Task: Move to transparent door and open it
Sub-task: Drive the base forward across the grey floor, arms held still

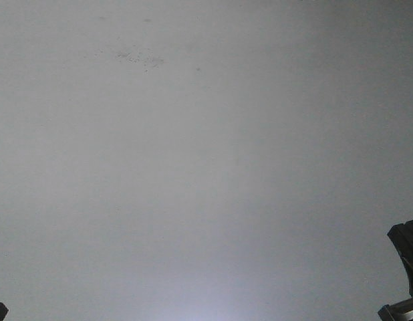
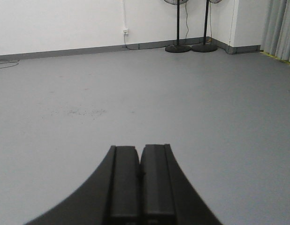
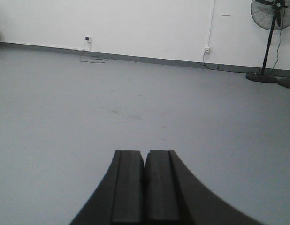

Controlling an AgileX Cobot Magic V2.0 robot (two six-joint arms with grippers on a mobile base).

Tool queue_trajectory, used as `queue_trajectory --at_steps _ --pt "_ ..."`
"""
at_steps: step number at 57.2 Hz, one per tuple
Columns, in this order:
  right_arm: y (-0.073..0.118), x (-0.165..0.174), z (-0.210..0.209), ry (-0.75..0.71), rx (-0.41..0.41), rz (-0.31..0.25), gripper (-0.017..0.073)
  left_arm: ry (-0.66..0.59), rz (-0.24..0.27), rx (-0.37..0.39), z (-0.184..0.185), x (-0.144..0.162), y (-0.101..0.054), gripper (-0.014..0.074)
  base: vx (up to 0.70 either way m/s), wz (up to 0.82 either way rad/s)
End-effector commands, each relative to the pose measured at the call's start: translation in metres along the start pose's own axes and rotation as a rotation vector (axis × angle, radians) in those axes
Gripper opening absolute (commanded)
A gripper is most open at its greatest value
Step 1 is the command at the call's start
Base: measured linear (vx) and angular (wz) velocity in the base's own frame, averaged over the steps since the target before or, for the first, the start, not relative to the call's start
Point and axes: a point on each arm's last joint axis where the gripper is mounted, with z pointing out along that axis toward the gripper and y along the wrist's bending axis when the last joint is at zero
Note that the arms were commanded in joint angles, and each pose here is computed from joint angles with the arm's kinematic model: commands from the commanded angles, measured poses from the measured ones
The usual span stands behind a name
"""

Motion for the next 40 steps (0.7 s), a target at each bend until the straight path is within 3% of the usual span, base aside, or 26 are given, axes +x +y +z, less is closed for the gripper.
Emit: queue_trajectory --at_steps 1,40 --pt "-0.0014 -0.0037 -0.0005 -0.085 0.019 -0.007 -0.0003 -0.072 -0.009 -0.009 0.0010 0.0013 0.0009 -0.0006 0.26 0.09" --pt "-0.0013 -0.0037 -0.0005 -0.085 0.018 -0.007 -0.0003 -0.072 -0.009 -0.011 0.0010 0.0013 0.0010 -0.0006 0.37 0.19"
